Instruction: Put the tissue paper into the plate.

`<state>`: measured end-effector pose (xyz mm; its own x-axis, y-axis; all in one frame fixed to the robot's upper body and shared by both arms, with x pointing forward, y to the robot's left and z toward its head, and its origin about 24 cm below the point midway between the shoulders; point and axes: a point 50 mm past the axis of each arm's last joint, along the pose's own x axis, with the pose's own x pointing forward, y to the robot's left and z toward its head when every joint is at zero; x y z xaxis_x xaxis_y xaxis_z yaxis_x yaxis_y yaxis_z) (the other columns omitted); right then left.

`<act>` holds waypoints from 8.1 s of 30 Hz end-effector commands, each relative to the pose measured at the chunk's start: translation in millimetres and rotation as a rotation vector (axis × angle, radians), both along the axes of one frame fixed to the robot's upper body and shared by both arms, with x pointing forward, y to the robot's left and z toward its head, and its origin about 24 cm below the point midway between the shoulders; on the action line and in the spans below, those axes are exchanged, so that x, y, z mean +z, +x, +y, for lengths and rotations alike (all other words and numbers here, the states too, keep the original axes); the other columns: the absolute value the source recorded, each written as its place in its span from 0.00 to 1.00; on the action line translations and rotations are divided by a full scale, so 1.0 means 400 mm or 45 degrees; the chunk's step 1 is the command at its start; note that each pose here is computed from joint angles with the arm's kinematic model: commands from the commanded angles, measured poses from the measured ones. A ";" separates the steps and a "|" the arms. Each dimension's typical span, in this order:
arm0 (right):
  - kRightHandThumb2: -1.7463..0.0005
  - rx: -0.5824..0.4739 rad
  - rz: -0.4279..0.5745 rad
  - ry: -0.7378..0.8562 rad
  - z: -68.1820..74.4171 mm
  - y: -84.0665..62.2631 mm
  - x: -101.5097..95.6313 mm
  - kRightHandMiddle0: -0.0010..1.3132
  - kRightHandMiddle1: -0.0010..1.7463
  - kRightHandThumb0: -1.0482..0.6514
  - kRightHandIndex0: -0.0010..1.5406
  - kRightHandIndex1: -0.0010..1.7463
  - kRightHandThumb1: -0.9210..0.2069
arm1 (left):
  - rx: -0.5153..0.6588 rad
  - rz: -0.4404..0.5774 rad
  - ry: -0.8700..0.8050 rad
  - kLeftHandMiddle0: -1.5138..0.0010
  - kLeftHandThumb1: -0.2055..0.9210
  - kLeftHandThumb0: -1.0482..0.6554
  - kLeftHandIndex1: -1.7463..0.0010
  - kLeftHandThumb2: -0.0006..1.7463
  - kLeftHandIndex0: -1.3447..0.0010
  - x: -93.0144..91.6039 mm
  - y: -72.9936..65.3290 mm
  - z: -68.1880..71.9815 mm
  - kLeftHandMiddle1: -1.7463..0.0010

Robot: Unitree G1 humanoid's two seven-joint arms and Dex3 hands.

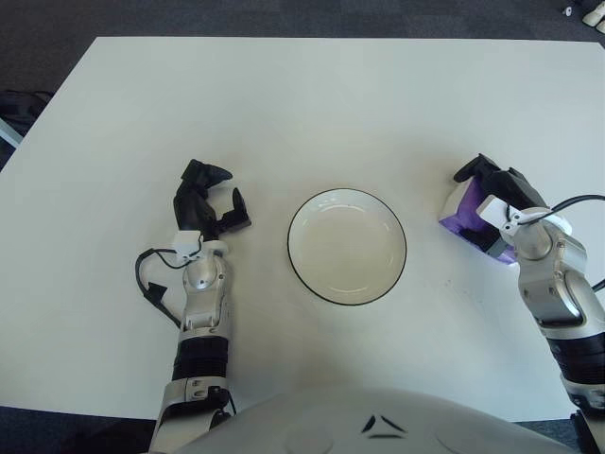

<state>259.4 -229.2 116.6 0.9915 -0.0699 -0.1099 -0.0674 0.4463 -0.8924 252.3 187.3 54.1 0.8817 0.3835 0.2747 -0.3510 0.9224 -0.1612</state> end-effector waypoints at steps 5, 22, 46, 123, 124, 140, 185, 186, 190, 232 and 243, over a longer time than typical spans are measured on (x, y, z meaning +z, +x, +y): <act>0.00 0.060 -0.092 -0.019 -0.001 -0.012 -0.033 0.54 1.00 0.62 0.65 0.90 0.92 | 0.023 0.139 -0.024 0.57 0.27 0.61 0.13 0.86 0.42 -0.058 -0.024 0.012 0.00; 0.00 0.175 -0.349 -0.142 -0.007 0.017 0.064 0.52 1.00 0.62 0.61 0.95 0.89 | 0.026 0.134 -0.021 0.57 0.28 0.61 0.10 0.86 0.45 -0.057 -0.020 0.007 0.00; 0.00 0.321 -0.713 -0.146 0.050 0.026 0.228 0.53 0.99 0.62 0.57 1.00 0.87 | 0.020 0.156 -0.018 0.64 0.33 0.61 0.05 0.84 0.47 -0.063 0.003 -0.004 0.00; 0.00 1.511 0.031 0.212 0.372 -0.045 0.163 0.52 1.00 0.62 0.61 0.96 0.89 | -0.001 0.113 -0.005 0.62 0.32 0.61 0.01 0.86 0.51 -0.049 0.017 -0.020 0.00; 0.00 1.512 0.037 0.211 0.372 -0.047 0.160 0.52 1.00 0.62 0.61 0.96 0.89 | -0.001 0.115 -0.004 0.62 0.33 0.61 0.01 0.86 0.51 -0.049 0.017 -0.020 0.00; 0.08 1.480 0.028 0.170 0.361 -0.062 0.134 0.55 0.91 0.62 0.54 0.98 0.81 | 0.009 0.130 0.013 0.65 0.36 0.61 0.05 0.82 0.50 -0.050 0.016 -0.017 0.00; 0.62 1.579 -0.042 0.265 0.337 -0.061 0.169 0.00 0.00 0.06 0.00 0.00 0.36 | 0.044 0.100 0.161 0.51 0.33 0.61 0.00 0.82 0.59 -0.052 0.014 -0.024 0.10; 0.62 1.580 -0.041 0.265 0.336 -0.060 0.172 0.00 0.00 0.06 0.00 0.00 0.36 | 0.039 0.099 0.151 0.51 0.33 0.61 0.00 0.83 0.59 -0.052 0.015 -0.024 0.10; 0.62 1.584 -0.027 0.263 0.336 -0.058 0.173 0.00 0.00 0.06 0.00 0.00 0.37 | 0.026 0.098 0.126 0.51 0.32 0.61 0.00 0.84 0.58 -0.053 0.017 -0.022 0.09; 0.58 0.779 -0.831 0.859 0.227 -0.124 0.136 0.18 0.99 0.45 0.21 0.88 0.13 | -0.024 0.109 0.006 0.66 0.38 0.61 0.02 0.82 0.53 -0.054 0.030 -0.007 0.00; 0.05 0.425 -0.902 0.850 0.188 -0.098 0.090 0.55 0.92 0.61 0.55 1.00 0.84 | -0.016 0.117 0.034 0.65 0.38 0.61 0.05 0.81 0.52 -0.058 0.030 -0.006 0.00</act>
<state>218.9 -147.1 160.3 0.7755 0.1453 0.6145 0.1201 0.9215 -0.3694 275.7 181.1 57.3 0.8847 0.3497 0.3084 -0.3195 0.9364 -0.1452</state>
